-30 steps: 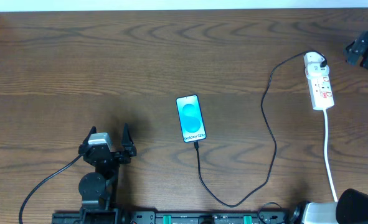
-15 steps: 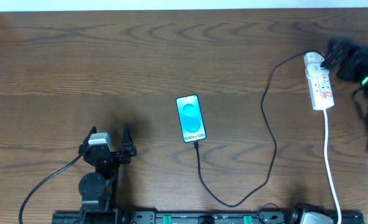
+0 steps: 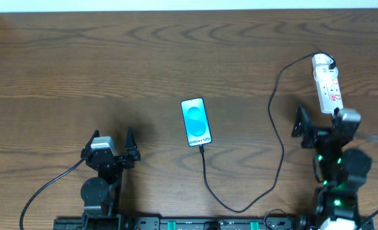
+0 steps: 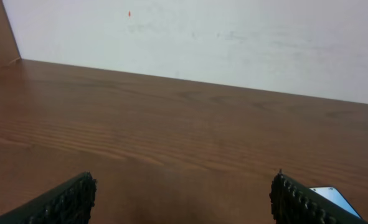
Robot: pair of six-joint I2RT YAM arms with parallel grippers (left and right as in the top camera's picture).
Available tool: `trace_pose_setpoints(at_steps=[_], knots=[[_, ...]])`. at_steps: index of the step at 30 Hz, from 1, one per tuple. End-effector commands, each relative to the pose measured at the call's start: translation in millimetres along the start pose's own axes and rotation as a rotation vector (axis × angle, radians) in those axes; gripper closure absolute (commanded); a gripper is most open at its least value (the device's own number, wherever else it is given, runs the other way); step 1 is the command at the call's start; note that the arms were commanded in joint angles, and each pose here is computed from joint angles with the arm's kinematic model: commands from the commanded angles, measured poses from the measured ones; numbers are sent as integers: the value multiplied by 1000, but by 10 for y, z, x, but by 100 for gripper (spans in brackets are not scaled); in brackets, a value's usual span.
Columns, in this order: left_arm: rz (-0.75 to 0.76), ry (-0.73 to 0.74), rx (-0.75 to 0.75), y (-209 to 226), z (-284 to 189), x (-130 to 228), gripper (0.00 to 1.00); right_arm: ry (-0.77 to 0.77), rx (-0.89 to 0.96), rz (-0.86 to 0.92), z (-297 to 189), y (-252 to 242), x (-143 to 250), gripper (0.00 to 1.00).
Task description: Plug charger to phone and switch on socket
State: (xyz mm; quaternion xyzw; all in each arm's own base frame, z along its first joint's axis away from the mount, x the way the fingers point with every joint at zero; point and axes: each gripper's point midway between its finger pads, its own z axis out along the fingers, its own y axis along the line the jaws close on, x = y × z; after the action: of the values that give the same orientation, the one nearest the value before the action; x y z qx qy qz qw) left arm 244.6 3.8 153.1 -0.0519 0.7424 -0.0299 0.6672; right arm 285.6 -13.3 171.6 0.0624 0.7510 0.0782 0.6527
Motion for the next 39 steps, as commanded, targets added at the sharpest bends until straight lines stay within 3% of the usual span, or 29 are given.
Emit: trace_pose_setpoints(at_steps=[1,10,17,27,39], knots=[[10,46,-20,49,11,163,11,-22,-9,7,-104,2,249,1],[10,46,-20,49,11,163,11,65,58,21,-296,-91,500,1],[10,46,-20,49,11,163,11,-70,31,-9,-372,-14,198,1],[10,46,-20,49,11,163,11,-74,3,-188,-374,66,192,1],[10,46,-20,49,11,163,11,-72,-38,-253,-374,147,204,1]])
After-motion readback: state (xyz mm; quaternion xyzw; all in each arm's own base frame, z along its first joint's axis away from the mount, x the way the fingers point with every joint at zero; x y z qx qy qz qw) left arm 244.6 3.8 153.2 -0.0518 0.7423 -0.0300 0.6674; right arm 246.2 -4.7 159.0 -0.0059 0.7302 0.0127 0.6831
